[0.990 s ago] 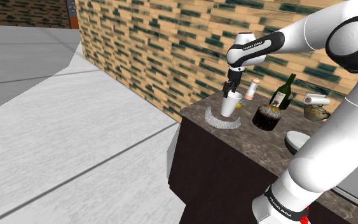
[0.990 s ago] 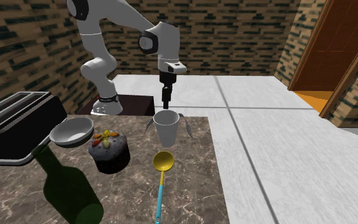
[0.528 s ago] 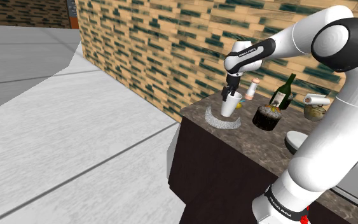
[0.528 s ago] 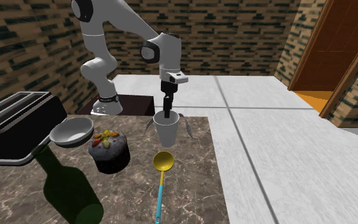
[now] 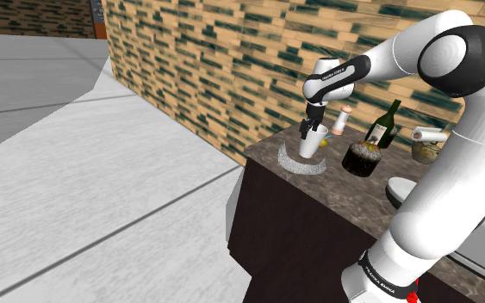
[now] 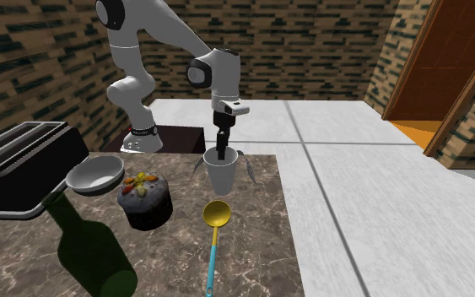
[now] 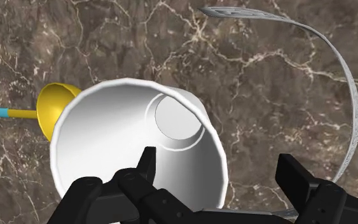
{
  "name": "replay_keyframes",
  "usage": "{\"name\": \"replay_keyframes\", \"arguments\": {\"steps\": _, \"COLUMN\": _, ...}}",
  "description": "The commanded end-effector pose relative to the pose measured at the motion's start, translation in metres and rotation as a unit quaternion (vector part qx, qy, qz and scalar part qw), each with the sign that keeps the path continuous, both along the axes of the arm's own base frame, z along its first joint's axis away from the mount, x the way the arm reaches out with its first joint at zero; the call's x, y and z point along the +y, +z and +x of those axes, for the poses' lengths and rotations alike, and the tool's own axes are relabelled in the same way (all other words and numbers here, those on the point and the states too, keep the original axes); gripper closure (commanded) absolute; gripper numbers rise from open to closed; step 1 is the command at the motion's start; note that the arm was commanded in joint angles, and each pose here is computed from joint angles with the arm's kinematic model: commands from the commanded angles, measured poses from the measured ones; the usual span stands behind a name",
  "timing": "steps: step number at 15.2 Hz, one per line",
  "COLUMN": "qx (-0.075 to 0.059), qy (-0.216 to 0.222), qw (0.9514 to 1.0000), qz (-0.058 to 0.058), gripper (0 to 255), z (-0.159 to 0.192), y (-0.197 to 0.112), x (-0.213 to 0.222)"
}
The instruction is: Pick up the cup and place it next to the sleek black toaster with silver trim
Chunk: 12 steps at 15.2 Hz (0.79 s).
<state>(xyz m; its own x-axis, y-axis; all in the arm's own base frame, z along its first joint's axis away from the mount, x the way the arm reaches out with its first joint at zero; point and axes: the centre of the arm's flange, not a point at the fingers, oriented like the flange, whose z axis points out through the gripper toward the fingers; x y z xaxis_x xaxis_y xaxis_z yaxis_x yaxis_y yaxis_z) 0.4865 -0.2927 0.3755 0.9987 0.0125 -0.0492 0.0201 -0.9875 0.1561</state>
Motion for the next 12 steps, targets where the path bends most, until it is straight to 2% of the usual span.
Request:
{"name": "replay_keyframes", "arguments": {"steps": 1, "qx": 0.0, "qy": 0.0, "qw": 1.0, "qz": 0.0, "gripper": 0, "z": 0.0, "y": -0.0001, "x": 0.0}}
{"name": "replay_keyframes", "arguments": {"steps": 2, "qx": 0.0, "qy": 0.0, "qw": 1.0, "qz": 0.0, "gripper": 255, "z": 0.0, "y": -0.0001, "x": 0.0}}
{"name": "replay_keyframes", "arguments": {"steps": 12, "qx": 0.0, "qy": 0.0, "qw": 1.0, "qz": 0.0, "gripper": 255, "z": 0.0, "y": 0.0052, "x": 0.0}}
